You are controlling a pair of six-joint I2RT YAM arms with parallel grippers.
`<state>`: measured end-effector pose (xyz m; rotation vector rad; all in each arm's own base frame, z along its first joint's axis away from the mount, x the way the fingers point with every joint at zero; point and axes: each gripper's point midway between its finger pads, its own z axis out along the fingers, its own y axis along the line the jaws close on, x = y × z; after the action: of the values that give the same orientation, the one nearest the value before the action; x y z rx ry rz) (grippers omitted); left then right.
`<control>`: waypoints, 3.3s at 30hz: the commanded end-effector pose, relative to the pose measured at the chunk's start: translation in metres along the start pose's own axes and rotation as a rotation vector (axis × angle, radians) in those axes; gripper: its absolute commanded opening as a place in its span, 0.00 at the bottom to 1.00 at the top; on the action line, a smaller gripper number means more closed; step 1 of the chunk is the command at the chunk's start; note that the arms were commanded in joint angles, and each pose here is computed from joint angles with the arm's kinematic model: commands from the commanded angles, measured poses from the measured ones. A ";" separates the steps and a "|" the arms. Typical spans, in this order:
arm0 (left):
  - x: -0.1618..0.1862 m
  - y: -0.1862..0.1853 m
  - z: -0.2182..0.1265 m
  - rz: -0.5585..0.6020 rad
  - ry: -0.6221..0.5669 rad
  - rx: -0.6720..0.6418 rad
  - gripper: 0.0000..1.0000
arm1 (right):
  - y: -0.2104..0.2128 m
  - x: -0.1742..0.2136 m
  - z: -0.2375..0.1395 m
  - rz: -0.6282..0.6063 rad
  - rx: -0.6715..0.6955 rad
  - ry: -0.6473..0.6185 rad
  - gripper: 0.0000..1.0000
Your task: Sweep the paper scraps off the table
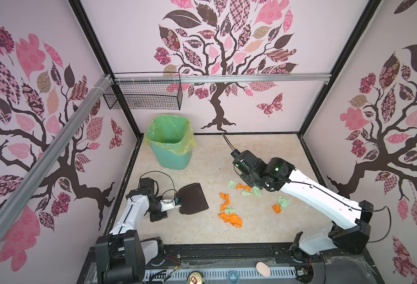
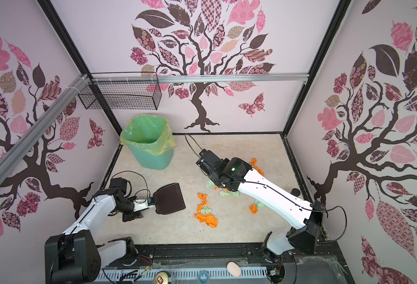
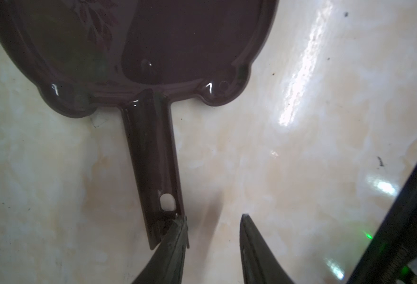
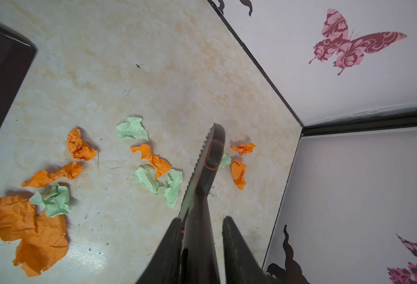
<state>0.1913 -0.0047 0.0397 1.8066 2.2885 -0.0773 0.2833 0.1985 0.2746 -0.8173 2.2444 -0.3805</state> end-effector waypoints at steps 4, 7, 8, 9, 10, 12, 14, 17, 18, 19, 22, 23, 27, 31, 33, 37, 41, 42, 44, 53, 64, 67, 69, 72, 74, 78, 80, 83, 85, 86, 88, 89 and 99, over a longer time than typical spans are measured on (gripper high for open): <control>-0.002 0.026 0.015 0.038 0.017 -0.148 0.42 | -0.009 -0.010 -0.015 0.141 -0.052 -0.098 0.00; -0.004 0.030 0.017 0.036 0.017 -0.155 0.42 | -0.005 -0.008 -0.013 0.141 -0.065 -0.100 0.00; -0.005 0.030 0.017 0.037 0.018 -0.151 0.41 | -0.004 -0.007 -0.011 0.139 -0.065 -0.096 0.00; -0.005 0.030 0.018 0.036 0.020 -0.143 0.41 | -0.003 -0.006 -0.009 0.136 -0.065 -0.092 0.00; -0.005 0.029 0.020 0.036 0.022 -0.137 0.40 | -0.001 -0.005 -0.008 0.133 -0.066 -0.089 0.00; -0.005 0.030 0.022 0.039 0.022 -0.141 0.40 | 0.001 -0.004 -0.005 0.128 -0.070 -0.081 0.00; -0.006 0.031 0.025 0.050 0.024 -0.153 0.40 | 0.002 -0.003 -0.004 0.128 -0.076 -0.081 0.00; -0.008 0.031 0.026 0.062 0.023 -0.158 0.41 | 0.005 -0.003 -0.003 0.130 -0.088 -0.082 0.00; -0.008 0.031 0.028 0.067 0.025 -0.159 0.41 | 0.005 -0.003 -0.003 0.131 -0.089 -0.083 0.00; -0.008 0.033 0.028 0.070 0.028 -0.162 0.41 | 0.006 -0.003 -0.003 0.129 -0.092 -0.082 0.00; -0.008 0.036 0.029 0.073 0.030 -0.164 0.44 | 0.008 -0.002 -0.001 0.127 -0.098 -0.077 0.00; -0.009 0.037 0.029 0.074 0.029 -0.160 0.44 | 0.008 -0.002 -0.001 0.126 -0.098 -0.076 0.00; -0.007 0.036 0.035 0.073 0.039 -0.133 0.37 | 0.010 -0.001 0.000 0.128 -0.103 -0.074 0.00; -0.004 0.033 0.043 0.070 0.049 -0.118 0.29 | 0.009 -0.001 -0.002 0.131 -0.109 -0.080 0.00; -0.004 0.032 0.046 0.066 0.045 -0.112 0.26 | 0.009 -0.001 -0.003 0.132 -0.112 -0.081 0.00; -0.004 0.031 0.049 0.060 0.041 -0.098 0.21 | 0.011 -0.002 -0.003 0.134 -0.123 -0.084 0.00; -0.004 0.032 0.050 0.058 0.042 -0.085 0.13 | 0.012 0.000 -0.003 0.137 -0.128 -0.078 0.00; -0.004 0.031 0.050 0.058 0.042 -0.082 0.11 | 0.013 0.000 -0.002 0.138 -0.129 -0.076 0.00; -0.004 0.031 0.049 0.059 0.042 -0.083 0.09 | 0.013 0.000 -0.002 0.141 -0.132 -0.077 0.00; -0.009 0.022 0.034 0.055 0.021 -0.077 0.10 | 0.017 0.001 0.001 0.132 -0.137 -0.071 0.00; -0.012 0.016 0.019 0.074 0.013 -0.096 0.52 | 0.020 0.001 -0.001 0.146 -0.163 -0.070 0.00; -0.012 0.018 0.021 0.080 0.016 -0.094 0.58 | 0.020 0.004 -0.002 0.150 -0.165 -0.066 0.00; -0.013 0.020 0.023 0.080 0.014 -0.093 0.63 | 0.019 0.005 -0.003 0.151 -0.165 -0.067 0.00; -0.012 0.024 0.028 0.092 0.017 -0.102 0.67 | 0.018 0.007 -0.004 0.153 -0.163 -0.066 0.00; -0.010 0.027 0.031 0.109 0.031 -0.115 0.67 | 0.018 0.008 -0.004 0.154 -0.165 -0.067 0.00; -0.008 0.033 0.035 0.127 0.053 -0.099 0.67 | 0.020 0.008 -0.002 0.152 -0.168 -0.062 0.00; -0.007 0.038 0.035 0.127 0.067 -0.084 0.67 | 0.022 0.008 -0.002 0.152 -0.175 -0.060 0.00; -0.005 0.042 0.038 0.128 0.080 -0.067 0.66 | 0.022 0.008 -0.002 0.154 -0.177 -0.063 0.00; -0.007 0.040 0.040 0.129 0.072 -0.053 0.65 | 0.022 0.008 -0.002 0.154 -0.177 -0.064 0.00; -0.008 0.038 0.040 0.129 0.069 -0.043 0.65 | 0.021 0.008 -0.003 0.156 -0.175 -0.065 0.00; -0.007 0.034 0.043 0.129 0.070 -0.028 0.63 | 0.021 0.008 -0.004 0.155 -0.176 -0.068 0.00; -0.006 0.031 0.045 0.126 0.072 -0.020 0.63 | 0.021 0.008 -0.004 0.155 -0.178 -0.067 0.00; -0.008 0.020 0.052 0.067 0.046 0.019 0.45 | 0.021 0.008 -0.005 0.158 -0.182 -0.071 0.00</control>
<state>0.2375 -0.0158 0.0153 1.8942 2.2115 0.0181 0.2678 0.2144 0.2443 -0.7816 2.3219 -0.1120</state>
